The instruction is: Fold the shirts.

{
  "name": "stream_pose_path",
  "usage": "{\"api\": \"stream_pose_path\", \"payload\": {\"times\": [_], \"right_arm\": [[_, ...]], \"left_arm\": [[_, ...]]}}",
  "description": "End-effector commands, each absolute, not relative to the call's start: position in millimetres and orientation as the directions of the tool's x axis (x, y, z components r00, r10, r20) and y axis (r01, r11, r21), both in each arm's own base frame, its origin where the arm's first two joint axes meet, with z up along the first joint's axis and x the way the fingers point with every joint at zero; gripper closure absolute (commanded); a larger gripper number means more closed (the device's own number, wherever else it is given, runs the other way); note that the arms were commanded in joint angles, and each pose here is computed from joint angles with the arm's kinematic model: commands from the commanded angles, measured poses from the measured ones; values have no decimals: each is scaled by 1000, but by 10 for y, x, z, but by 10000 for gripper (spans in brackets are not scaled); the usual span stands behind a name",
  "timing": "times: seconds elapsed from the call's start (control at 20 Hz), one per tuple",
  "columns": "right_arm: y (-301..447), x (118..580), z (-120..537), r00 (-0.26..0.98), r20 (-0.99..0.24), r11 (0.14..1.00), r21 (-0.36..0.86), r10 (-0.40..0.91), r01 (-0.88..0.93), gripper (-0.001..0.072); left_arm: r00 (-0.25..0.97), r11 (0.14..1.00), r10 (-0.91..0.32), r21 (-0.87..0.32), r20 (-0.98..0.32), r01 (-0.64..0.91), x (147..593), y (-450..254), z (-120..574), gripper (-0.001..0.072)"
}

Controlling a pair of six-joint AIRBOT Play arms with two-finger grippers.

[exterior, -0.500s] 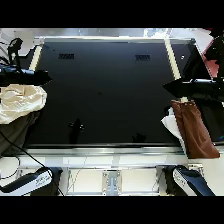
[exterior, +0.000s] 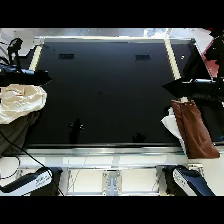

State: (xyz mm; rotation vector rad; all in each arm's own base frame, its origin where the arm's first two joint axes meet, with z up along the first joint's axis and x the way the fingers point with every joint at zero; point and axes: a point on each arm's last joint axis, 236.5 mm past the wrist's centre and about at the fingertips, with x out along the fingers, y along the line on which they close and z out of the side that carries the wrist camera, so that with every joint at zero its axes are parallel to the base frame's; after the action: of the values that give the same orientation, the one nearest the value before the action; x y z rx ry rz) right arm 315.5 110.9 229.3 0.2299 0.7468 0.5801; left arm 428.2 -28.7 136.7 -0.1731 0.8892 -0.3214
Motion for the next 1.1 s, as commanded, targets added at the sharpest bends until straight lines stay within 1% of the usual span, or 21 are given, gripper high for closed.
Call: {"api": "stream_pose_path", "payload": {"times": [0.0, 0.25, 0.4, 0.45, 0.5, 0.55, 0.6, 0.75, 0.9, 0.95, 1.05], "right_arm": [[1112, 3155, 2296, 587, -572, 820, 396, 573, -414, 289], [1111, 3158, 2298, 588, -572, 820, 395, 572, -414, 289], [1063, 3285, 2391, 642, -533, 833, 382, 552, -400, 289], [1034, 3351, 2443, 670, -510, 840, 375, 540, -391, 289], [1009, 3402, 2487, 691, -492, 846, 371, 529, -384, 289], [1004, 3424, 2512, 700, -481, 846, 371, 527, -382, 289], [999, 3432, 2518, 704, -479, 847, 370, 525, -381, 289], [999, 3432, 2519, 704, -478, 848, 370, 525, -381, 289], [968, 3487, 2568, 727, -458, 854, 364, 512, -372, 289], [964, 3496, 2578, 731, -453, 855, 363, 510, -371, 289], [968, 3490, 2573, 728, -455, 854, 365, 512, -372, 289]], "left_arm": [[586, 938, -345, -280, -733, 203, 4283, -287, 1362, 698], [586, 938, -346, -280, -733, 203, 4285, -288, 1362, 699], [599, 943, -332, -268, -729, 196, 4325, -252, 1363, 690], [634, 953, -301, -243, -713, 179, 4415, -168, 1390, 622], [667, 969, -248, -195, -702, 155, 4495, -24, 1412, 387], [703, 984, -177, -126, -689, 124, 4574, 168, 1445, 112], [732, 995, -95, -47, -674, 87, 4634, 399, 1479, 6], [755, 994, 69, 107, -652, 1, 4655, 933, 1531, 6], [695, 962, 241, 259, -677, -81, 4528, 1530, 1404, 14], [660, 950, 306, 261, -687, -169, 4453, 1782, 1340, 14], [580, 885, 413, 159, -702, -437, 4247, 2325, 1200, 14]]}}
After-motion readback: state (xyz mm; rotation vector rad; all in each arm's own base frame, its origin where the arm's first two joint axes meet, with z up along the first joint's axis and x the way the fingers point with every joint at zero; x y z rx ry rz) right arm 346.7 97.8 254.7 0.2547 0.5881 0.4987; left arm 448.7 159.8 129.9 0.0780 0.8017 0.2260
